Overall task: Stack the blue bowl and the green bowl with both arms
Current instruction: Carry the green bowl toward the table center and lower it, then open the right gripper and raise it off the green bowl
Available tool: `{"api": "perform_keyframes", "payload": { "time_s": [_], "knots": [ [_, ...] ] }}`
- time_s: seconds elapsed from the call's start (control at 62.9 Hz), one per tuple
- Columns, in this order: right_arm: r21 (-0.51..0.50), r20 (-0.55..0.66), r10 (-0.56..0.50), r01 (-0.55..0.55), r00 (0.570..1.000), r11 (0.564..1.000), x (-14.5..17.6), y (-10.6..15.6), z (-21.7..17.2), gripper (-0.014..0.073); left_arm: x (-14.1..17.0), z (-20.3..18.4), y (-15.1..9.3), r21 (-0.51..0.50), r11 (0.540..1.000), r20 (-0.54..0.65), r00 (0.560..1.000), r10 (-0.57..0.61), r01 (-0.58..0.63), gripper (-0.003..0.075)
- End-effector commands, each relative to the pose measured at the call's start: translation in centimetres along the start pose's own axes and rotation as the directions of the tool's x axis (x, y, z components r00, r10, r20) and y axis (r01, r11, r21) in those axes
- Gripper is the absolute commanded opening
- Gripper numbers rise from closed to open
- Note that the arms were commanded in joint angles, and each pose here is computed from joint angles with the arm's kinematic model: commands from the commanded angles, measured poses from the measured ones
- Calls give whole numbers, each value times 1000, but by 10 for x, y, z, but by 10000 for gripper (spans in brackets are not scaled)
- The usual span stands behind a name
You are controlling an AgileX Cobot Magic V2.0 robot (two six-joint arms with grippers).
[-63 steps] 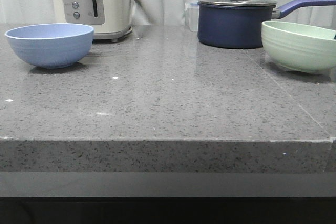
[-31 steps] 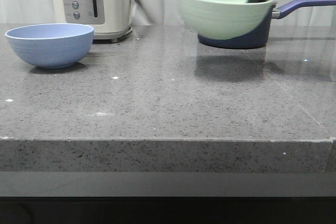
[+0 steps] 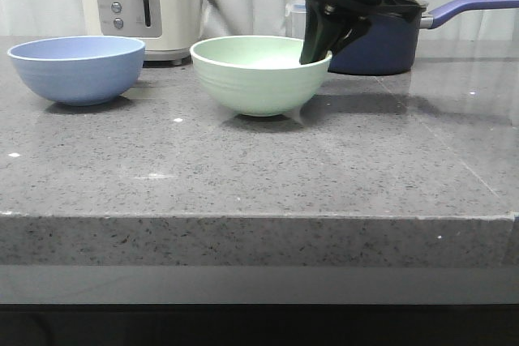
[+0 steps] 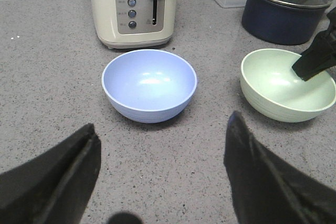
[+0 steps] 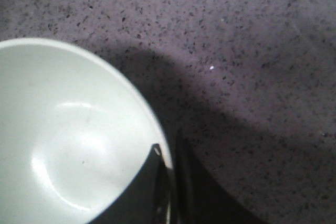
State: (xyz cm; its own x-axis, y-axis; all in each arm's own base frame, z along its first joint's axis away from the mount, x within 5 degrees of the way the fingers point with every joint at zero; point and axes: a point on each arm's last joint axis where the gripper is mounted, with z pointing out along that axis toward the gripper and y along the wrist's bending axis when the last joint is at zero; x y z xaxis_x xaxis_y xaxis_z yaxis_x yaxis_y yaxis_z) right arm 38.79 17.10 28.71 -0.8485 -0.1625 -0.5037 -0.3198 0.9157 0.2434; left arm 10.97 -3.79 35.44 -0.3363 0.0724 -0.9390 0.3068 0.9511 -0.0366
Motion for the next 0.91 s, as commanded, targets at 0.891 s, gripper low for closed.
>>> {"api": "perform_keyframes", "payload": {
  "time_s": [0.891],
  "knots": [
    [124,276,-173,143,946,982,19,8,-126,260,-14,-2,-2,15,1000,89,996,2,-3,491]
  ]
}}
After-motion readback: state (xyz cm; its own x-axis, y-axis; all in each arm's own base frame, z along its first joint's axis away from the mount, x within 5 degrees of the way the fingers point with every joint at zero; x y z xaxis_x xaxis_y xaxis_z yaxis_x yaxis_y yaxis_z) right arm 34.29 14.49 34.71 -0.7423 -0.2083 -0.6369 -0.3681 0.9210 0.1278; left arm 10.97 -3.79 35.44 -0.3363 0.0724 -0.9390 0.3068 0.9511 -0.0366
